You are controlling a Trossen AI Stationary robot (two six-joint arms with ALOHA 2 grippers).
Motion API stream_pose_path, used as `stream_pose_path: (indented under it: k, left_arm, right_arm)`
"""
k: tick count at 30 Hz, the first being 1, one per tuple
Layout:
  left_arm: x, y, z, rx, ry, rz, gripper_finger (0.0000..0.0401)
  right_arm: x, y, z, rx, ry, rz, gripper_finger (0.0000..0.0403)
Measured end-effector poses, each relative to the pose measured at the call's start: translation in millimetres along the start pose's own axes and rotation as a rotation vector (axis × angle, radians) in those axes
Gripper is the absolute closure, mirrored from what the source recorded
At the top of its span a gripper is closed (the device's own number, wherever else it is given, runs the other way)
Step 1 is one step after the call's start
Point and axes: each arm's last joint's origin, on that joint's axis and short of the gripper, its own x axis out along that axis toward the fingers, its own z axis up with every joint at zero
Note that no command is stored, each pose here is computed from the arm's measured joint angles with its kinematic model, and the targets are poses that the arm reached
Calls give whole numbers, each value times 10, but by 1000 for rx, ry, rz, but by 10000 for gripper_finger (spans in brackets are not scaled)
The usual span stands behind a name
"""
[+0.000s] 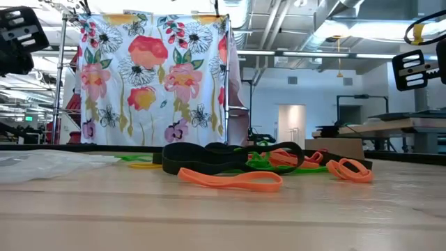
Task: Sort rubber bands
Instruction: Open the transparent zip bag
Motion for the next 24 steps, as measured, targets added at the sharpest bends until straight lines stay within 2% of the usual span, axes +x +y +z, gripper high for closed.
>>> stream_pose_path:
  k: [3, 9, 11, 14, 18, 22, 24]
  left_arm:
    - [-1, 38, 54, -120, -43, 40, 401]
    - [-46, 229, 232, -643, -198, 208, 401]
    - [-68, 287, 274, -745, -247, 244, 401]
    - [-83, 359, 303, -764, -278, 303, 401]
    - [-87, 470, 325, -759, -324, 373, 401]
    - [-99, 620, 323, -798, -362, 497, 401]
    - [-95, 691, 330, -797, -354, 548, 401]
  right_arm:
    - [0, 0, 0, 0, 0, 0, 388]
    - [0, -4, 7, -1, -7, -6, 388]
    - [1, -16, 13, -1, -22, -30, 388]
    - [1, -25, 21, -10, -36, -43, 388]
    - [-11, -91, 63, -158, -62, -202, 388]
    - [-20, -134, 72, -316, -48, -261, 388]
    - [-31, -154, 128, -334, -99, -295, 388]
